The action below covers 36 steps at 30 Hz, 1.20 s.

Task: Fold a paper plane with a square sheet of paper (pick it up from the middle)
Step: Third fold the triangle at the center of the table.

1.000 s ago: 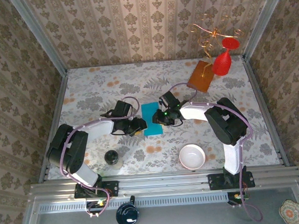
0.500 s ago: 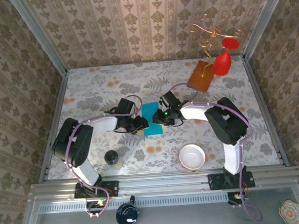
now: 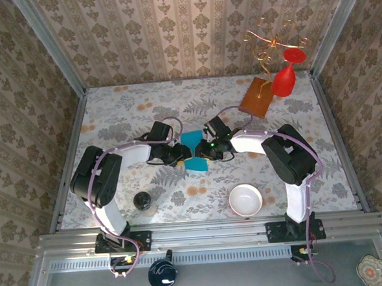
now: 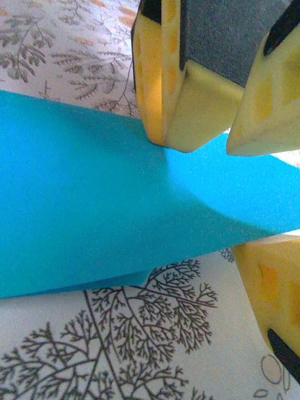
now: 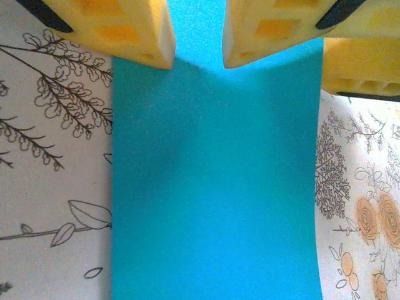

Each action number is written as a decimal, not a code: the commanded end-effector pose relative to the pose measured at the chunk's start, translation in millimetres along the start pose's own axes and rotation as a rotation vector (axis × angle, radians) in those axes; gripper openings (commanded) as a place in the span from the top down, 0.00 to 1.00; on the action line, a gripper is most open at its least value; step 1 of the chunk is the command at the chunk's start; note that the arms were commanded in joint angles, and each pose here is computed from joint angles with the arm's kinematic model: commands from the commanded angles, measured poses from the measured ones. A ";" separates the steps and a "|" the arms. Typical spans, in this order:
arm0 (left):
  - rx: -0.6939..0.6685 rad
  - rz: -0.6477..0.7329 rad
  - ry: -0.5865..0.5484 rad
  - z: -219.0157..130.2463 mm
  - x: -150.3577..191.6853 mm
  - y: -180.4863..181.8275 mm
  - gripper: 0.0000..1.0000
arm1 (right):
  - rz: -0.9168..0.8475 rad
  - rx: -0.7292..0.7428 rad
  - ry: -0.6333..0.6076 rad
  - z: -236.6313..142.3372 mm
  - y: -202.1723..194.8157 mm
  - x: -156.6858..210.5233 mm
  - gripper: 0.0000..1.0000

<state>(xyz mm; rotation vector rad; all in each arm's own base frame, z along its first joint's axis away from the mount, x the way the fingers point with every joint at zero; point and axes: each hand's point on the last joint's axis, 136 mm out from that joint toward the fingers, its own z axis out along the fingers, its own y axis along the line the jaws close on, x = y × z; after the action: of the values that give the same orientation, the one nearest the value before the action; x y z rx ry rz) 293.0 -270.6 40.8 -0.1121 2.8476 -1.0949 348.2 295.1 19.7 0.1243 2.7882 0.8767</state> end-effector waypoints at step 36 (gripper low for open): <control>0.119 -0.124 -0.110 -28.4 -14.2 -20.4 0.97 | -0.704 0.073 -0.511 -94.9 38.2 -12.8 0.40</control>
<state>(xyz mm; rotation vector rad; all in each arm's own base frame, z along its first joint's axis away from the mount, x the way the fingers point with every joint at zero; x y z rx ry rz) 306.6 -265.7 67.4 -0.2927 2.7213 -1.1994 337.2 264.6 104.4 -0.3673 2.2816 0.5700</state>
